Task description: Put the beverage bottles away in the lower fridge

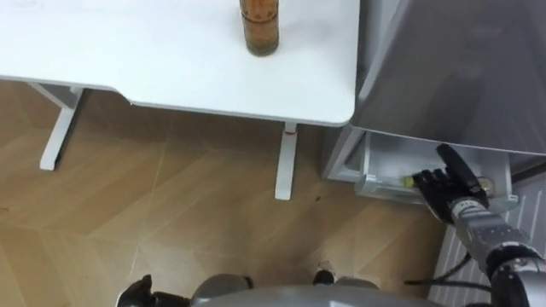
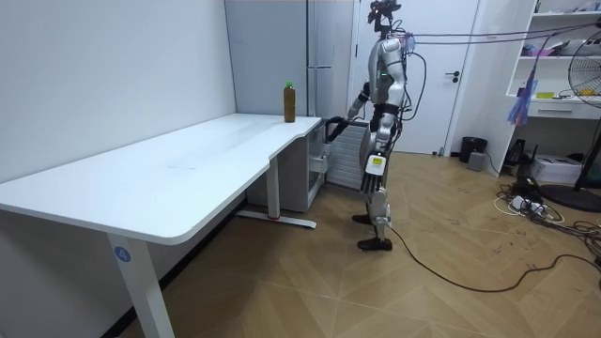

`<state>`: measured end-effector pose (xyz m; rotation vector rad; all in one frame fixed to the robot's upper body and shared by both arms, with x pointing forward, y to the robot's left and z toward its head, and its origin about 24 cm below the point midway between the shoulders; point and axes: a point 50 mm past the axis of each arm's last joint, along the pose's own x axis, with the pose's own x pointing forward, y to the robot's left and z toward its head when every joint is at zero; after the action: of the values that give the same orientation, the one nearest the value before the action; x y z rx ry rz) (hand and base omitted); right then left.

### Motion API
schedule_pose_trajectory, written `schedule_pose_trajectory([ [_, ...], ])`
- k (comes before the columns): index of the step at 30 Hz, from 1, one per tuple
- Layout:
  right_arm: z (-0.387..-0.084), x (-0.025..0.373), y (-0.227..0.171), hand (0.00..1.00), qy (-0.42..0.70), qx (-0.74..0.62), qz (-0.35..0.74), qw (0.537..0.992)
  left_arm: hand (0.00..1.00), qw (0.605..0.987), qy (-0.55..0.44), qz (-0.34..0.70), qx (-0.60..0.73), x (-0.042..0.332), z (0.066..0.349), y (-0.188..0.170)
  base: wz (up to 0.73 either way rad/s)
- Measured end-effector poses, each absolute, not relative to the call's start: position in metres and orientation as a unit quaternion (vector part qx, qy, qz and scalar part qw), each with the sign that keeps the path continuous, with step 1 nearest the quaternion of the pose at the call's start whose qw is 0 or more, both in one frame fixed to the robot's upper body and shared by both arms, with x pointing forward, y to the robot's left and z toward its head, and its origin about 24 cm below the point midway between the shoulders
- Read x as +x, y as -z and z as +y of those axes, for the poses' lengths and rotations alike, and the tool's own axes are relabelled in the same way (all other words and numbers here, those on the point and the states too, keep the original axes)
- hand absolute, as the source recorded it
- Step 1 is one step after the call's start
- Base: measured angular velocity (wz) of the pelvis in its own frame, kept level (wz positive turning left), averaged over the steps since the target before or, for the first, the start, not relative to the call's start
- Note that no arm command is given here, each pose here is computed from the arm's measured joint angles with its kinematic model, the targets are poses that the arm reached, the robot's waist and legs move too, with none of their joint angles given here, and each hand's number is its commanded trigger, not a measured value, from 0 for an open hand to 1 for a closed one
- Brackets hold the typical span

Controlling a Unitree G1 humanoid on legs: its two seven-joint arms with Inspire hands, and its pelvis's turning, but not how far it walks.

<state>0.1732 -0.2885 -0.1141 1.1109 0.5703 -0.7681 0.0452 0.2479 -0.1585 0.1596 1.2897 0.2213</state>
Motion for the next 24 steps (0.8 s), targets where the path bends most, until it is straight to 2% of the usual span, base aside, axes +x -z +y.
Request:
schedule_pose_trajectory([
  [10, -0.269, 0.119, 0.142, 0.00, 0.348, 0.425, 0.359, 0.755, 0.00, 0.803, -0.111, 0.581, 0.079, 0.052, 0.244, 0.158, -0.10],
  [19, -0.269, 0.100, 0.148, 0.00, 0.323, 0.354, 0.413, 0.775, 0.00, 0.812, -0.120, 0.568, 0.064, 0.055, 0.243, 0.158, -0.08],
  [24, -0.261, 0.072, 0.156, 0.00, 0.294, 0.292, 0.479, 0.774, 0.00, 0.801, -0.132, 0.580, 0.061, 0.045, 0.247, 0.159, -0.03],
])
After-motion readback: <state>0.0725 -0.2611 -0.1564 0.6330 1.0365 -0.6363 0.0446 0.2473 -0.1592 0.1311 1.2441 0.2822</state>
